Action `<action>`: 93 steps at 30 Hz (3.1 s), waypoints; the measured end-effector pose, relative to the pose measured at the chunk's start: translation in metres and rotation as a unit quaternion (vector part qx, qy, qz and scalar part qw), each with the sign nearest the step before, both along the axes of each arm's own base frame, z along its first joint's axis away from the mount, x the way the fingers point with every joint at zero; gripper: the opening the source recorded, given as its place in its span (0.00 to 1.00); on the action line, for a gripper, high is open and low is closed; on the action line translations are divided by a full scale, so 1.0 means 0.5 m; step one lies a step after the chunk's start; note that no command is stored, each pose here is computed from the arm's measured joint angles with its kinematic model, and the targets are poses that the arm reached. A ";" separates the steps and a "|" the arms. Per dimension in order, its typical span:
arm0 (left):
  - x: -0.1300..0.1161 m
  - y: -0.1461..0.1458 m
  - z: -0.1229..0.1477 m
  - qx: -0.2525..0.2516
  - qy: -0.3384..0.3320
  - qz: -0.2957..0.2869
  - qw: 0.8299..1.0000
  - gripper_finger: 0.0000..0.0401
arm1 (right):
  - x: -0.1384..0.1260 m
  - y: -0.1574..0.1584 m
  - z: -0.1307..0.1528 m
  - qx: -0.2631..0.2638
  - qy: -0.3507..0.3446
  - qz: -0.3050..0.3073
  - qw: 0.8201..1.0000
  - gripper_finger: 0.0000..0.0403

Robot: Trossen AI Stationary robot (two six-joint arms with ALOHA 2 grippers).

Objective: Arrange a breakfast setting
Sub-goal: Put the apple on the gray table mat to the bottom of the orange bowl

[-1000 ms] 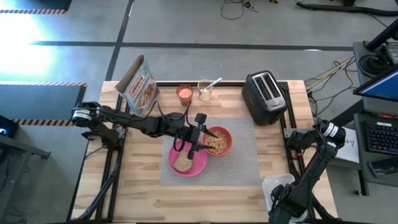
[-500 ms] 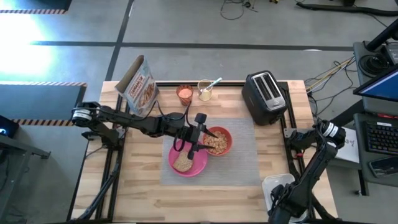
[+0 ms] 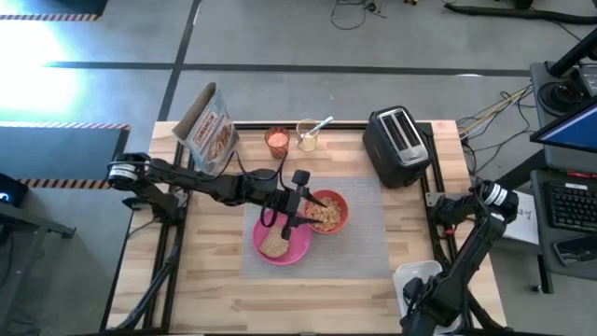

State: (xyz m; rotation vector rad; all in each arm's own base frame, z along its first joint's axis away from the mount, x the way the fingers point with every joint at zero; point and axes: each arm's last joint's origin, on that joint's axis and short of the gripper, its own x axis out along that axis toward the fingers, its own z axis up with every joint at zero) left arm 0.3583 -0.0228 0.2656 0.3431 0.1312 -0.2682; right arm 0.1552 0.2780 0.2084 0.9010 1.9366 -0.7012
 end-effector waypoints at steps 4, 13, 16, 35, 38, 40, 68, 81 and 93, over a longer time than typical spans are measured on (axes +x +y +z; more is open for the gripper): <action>0.000 0.001 0.000 0.000 0.000 0.001 1.000 0.44 | -0.007 -0.008 -0.001 -0.026 0.034 -0.020 0.999 0.54; 0.001 0.007 0.000 0.006 0.000 0.061 0.998 0.44 | -0.009 -0.010 0.031 -0.037 0.052 -0.008 0.998 0.54; 0.001 0.012 -0.002 -0.019 0.008 0.104 0.994 0.44 | -0.008 -0.008 0.033 -0.030 0.048 -0.001 0.998 0.54; 0.001 -0.002 0.001 -0.025 0.001 0.148 0.989 0.44 | 0.000 -0.019 0.026 -0.078 -0.067 0.065 0.993 0.54; 0.003 -0.001 -0.002 -0.025 0.002 0.150 0.988 0.44 | 0.000 -0.019 0.026 -0.075 -0.071 0.078 0.992 0.54; 0.004 -0.001 -0.006 -0.024 0.004 0.151 0.988 0.44 | 0.001 -0.020 0.026 -0.078 -0.081 0.085 0.990 0.54; 0.031 -0.003 -0.067 -0.015 0.043 0.154 0.987 0.44 | 0.037 -0.006 0.082 -0.133 -0.264 0.115 0.948 0.54; 0.042 -0.005 -0.112 -0.022 0.106 0.160 0.981 0.44 | 0.045 -0.010 0.082 -0.145 -0.284 0.123 0.940 0.54; 0.054 -0.007 0.053 -0.074 0.339 0.222 0.911 0.44 | 0.047 -0.012 0.082 -0.153 -0.294 0.133 0.934 0.54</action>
